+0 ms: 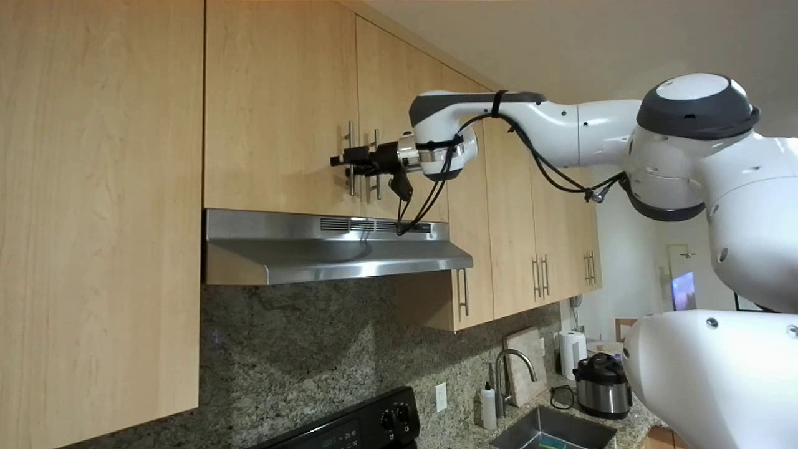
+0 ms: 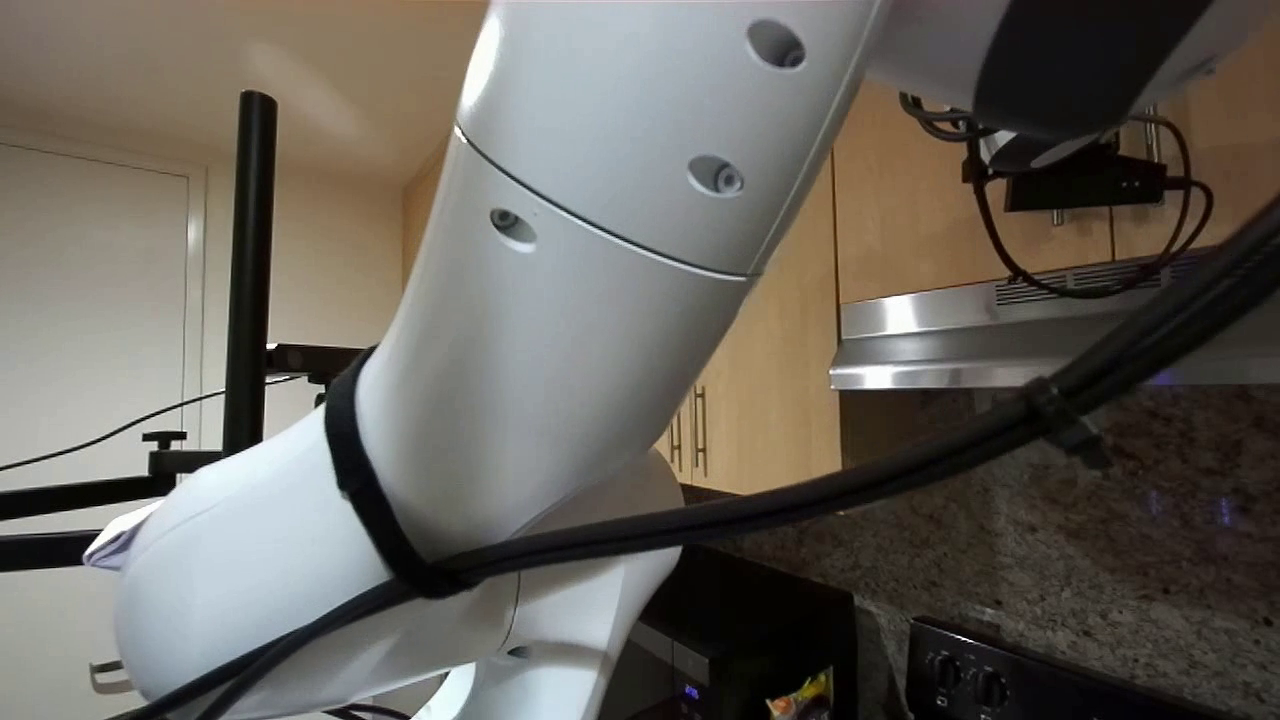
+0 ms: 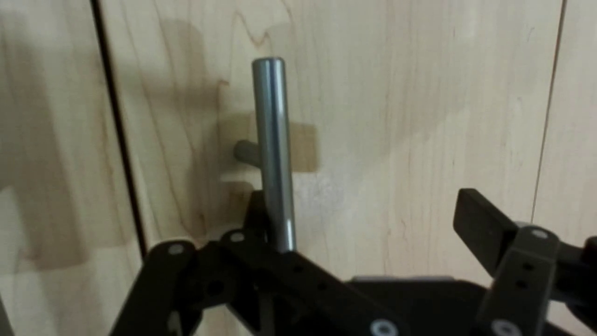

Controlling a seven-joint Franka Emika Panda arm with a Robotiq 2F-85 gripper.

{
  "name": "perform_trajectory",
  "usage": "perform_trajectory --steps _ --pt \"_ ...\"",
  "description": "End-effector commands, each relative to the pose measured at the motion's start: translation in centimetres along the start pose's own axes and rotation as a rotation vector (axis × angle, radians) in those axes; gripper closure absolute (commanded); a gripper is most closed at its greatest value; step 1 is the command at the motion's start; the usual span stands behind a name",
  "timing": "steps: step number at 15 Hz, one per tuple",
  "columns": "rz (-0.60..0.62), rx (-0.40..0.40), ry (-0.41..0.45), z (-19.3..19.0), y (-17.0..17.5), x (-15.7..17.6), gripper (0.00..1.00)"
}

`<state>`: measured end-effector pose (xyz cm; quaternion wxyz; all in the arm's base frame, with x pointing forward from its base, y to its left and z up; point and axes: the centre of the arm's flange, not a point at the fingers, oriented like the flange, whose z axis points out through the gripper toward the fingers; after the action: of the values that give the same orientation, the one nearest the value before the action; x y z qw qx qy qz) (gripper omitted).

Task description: Open the left cabinet door at the top

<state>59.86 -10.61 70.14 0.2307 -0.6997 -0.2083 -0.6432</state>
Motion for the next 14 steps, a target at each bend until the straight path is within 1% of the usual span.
perform_trajectory --steps 1,5,14 --pt "0.007 0.124 -0.001 -0.8 -3.7 0.0 0.0" --pt "-0.001 0.163 -0.005 -1.2 -4.6 -0.4 0.0" --pt "-0.034 0.167 -0.009 -3.3 -6.5 -0.3 0.0"
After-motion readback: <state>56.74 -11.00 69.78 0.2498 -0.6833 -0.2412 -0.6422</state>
